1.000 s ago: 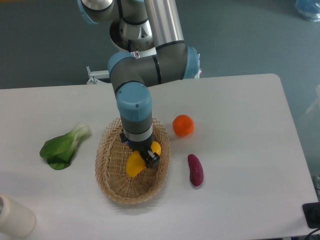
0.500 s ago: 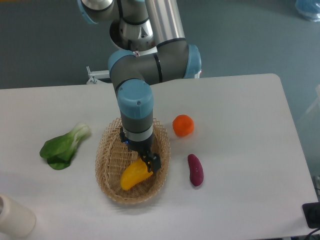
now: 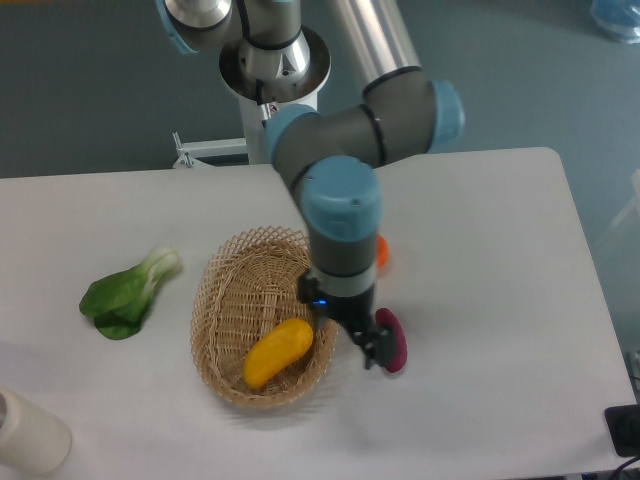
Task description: Place the mango in the basket
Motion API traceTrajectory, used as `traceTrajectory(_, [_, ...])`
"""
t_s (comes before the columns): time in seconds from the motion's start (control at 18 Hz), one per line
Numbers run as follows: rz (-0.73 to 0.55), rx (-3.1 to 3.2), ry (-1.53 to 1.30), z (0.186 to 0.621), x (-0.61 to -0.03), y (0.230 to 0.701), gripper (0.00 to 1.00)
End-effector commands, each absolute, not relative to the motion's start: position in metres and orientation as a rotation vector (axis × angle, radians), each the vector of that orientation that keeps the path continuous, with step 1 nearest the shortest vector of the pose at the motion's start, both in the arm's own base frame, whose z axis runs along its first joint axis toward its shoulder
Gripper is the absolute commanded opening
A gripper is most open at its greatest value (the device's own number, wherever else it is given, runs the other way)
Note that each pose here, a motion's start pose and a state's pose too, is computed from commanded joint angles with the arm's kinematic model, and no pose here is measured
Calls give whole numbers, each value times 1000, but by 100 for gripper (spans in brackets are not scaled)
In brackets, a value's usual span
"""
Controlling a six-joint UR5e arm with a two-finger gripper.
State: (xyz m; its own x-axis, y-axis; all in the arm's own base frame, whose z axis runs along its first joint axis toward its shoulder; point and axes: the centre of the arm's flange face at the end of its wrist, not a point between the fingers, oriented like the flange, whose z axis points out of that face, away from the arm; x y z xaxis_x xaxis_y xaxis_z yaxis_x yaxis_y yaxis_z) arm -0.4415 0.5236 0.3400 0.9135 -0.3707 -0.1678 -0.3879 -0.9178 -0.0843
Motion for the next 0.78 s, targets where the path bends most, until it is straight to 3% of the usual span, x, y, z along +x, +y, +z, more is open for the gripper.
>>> traceTrajectory(0.39, [178,-2974,746,326,-523,446,100])
traceTrajectory(0.78, [162,-2976,756,317,-532,440,100])
